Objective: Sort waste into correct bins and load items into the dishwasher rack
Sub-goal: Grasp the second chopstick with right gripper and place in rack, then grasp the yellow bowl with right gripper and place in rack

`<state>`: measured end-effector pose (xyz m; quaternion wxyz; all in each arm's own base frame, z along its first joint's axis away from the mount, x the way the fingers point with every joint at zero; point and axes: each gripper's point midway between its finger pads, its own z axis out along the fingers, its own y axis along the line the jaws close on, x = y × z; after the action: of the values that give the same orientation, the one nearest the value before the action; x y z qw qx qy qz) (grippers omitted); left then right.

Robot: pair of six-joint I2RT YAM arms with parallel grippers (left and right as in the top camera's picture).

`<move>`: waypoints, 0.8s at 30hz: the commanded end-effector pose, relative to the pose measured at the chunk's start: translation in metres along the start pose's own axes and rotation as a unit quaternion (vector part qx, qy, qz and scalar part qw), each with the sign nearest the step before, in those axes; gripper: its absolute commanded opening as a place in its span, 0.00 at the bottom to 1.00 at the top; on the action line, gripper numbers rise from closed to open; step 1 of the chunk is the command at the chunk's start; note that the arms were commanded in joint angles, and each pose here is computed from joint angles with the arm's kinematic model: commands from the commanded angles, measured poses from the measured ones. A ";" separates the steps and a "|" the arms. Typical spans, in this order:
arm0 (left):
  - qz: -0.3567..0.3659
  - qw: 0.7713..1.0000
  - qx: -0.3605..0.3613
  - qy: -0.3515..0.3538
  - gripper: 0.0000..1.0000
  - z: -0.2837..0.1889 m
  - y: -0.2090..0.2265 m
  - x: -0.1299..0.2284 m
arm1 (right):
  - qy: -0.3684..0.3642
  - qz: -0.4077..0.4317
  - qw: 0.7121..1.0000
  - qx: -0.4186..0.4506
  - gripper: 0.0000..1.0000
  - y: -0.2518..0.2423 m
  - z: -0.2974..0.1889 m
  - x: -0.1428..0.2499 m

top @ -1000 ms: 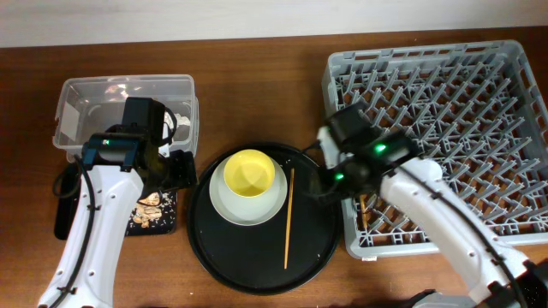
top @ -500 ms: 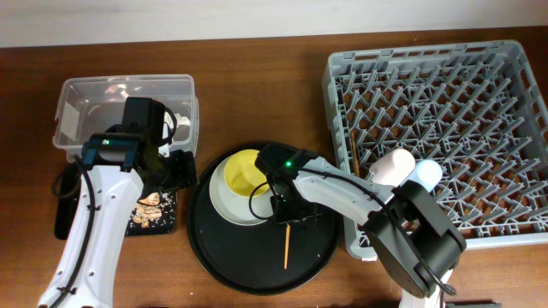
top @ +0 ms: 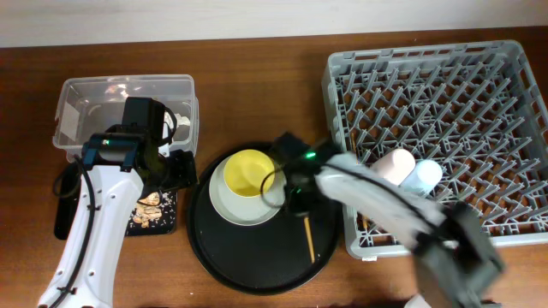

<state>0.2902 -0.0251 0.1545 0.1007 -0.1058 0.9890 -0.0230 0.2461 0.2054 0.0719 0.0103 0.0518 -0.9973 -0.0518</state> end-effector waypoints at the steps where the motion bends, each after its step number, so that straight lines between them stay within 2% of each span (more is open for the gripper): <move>1: -0.005 1.000 0.000 -0.007 0.80 -0.004 0.002 -0.001 | -0.113 -0.023 0.993 -0.026 0.04 -0.027 -0.082 -0.026; 3: -0.005 1.000 0.000 -0.007 0.80 -0.004 0.002 -0.001 | -0.129 0.006 0.992 0.000 0.04 -0.067 -0.099 -0.028; 5: -0.005 1.000 0.000 -0.007 0.80 -0.004 0.002 -0.001 | -0.116 0.004 0.993 0.020 0.04 -0.099 -0.095 -0.030; 9: -0.005 1.000 0.002 -0.006 0.80 -0.004 0.001 -0.001 | -0.082 -0.014 0.996 0.036 0.04 -0.123 -0.075 -0.039; 10: -0.005 1.000 0.006 -0.005 0.80 -0.004 -0.001 0.000 | -0.078 -0.021 0.996 0.037 0.07 -0.123 -0.070 -0.042; 11: -0.005 1.000 0.009 -0.005 0.80 -0.004 -0.001 0.000 | -0.081 -0.028 0.996 0.035 0.29 -0.122 -0.068 -0.046; 12: -0.005 1.000 0.009 -0.005 0.80 -0.004 -0.001 0.000 | -0.088 -0.028 0.995 0.035 0.45 -0.122 -0.068 -0.049; 13: -0.005 1.000 0.009 -0.005 0.80 -0.004 -0.001 0.000 | -0.094 -0.028 0.995 0.034 0.46 -0.121 -0.072 -0.051; 16: -0.005 1.000 -0.004 -0.009 0.80 -0.004 0.003 -0.001 | -0.135 -0.037 0.990 -0.015 0.47 -0.102 -0.102 -0.059; 18: -0.006 0.999 -0.029 -0.012 0.80 -0.004 0.012 -0.002 | -0.161 -0.053 0.982 -0.078 0.47 -0.075 -0.121 -0.065; 21: -0.056 0.996 -0.074 -0.016 0.84 -0.006 0.028 0.000 | -0.175 -0.103 0.972 -0.114 0.47 -0.035 -0.120 -0.071; 24: -0.056 0.996 -0.074 -0.014 0.84 -0.006 0.028 0.001 | -0.170 -0.135 0.969 -0.122 0.47 0.003 -0.101 -0.076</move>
<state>0.2836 -0.0055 0.1538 0.0955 -0.1466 0.9841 0.0308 0.3276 0.1743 0.1811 -0.1745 0.1528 -0.9590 -0.1626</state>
